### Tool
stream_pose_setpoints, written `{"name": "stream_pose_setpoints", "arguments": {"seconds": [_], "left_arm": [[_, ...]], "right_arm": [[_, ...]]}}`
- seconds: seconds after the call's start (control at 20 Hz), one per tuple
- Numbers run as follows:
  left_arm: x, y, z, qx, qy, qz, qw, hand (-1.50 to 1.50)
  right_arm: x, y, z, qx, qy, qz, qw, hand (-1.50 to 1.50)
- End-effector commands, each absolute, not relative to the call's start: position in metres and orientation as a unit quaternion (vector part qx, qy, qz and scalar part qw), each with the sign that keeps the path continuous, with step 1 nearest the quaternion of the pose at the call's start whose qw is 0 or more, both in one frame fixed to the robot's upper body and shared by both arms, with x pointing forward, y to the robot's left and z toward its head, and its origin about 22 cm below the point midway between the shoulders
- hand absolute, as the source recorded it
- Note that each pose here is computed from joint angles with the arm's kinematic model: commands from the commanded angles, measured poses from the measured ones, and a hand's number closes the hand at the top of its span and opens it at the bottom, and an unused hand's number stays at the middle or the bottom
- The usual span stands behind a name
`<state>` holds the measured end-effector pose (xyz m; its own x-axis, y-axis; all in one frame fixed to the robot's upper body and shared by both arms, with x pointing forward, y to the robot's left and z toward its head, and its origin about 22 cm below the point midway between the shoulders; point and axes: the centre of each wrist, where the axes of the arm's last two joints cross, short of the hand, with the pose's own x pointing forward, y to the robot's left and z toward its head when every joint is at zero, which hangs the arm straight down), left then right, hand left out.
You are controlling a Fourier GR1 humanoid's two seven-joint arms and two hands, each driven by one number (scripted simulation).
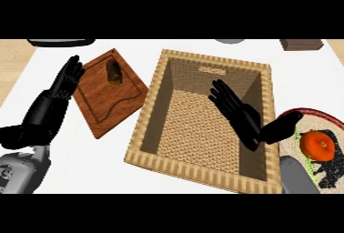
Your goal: Pick the squash from the placemat and place it in the basket
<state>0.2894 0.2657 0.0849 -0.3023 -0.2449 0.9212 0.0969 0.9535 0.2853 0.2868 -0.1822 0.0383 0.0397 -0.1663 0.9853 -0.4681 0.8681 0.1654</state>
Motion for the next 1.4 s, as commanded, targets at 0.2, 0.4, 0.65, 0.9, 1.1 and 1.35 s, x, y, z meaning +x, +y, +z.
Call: {"name": "stream_pose_setpoints", "arguments": {"seconds": [0.2,0.4,0.65,0.9,1.1,1.35], "left_arm": [[0.282,0.304,0.049,0.101,-0.702,-0.072,0.701,0.0],[0.275,0.311,0.032,0.091,-0.66,-0.039,0.745,0.0],[0.28,0.323,0.036,0.099,-0.639,-0.017,0.762,0.0],[0.292,0.317,0.034,0.091,-0.638,-0.032,0.764,0.0],[0.283,0.313,0.031,0.094,-0.64,-0.021,0.763,0.0],[0.288,0.317,0.042,0.087,-0.636,-0.034,0.766,0.0]], "right_arm": [[0.328,-0.308,0.129,0.269,-0.808,0.13,0.509,1.5],[0.31,-0.287,0.166,0.254,-0.789,0.381,0.41,-1.5],[0.264,-0.313,0.116,0.235,-0.826,0.368,0.355,-1.5],[0.256,-0.324,0.152,0.137,-0.816,0.406,0.388,-1.5],[0.254,-0.342,0.208,0.052,-0.754,0.504,0.419,-1.5],[0.254,-0.367,0.287,-0.193,-0.7,0.555,0.406,-1.5]]}}
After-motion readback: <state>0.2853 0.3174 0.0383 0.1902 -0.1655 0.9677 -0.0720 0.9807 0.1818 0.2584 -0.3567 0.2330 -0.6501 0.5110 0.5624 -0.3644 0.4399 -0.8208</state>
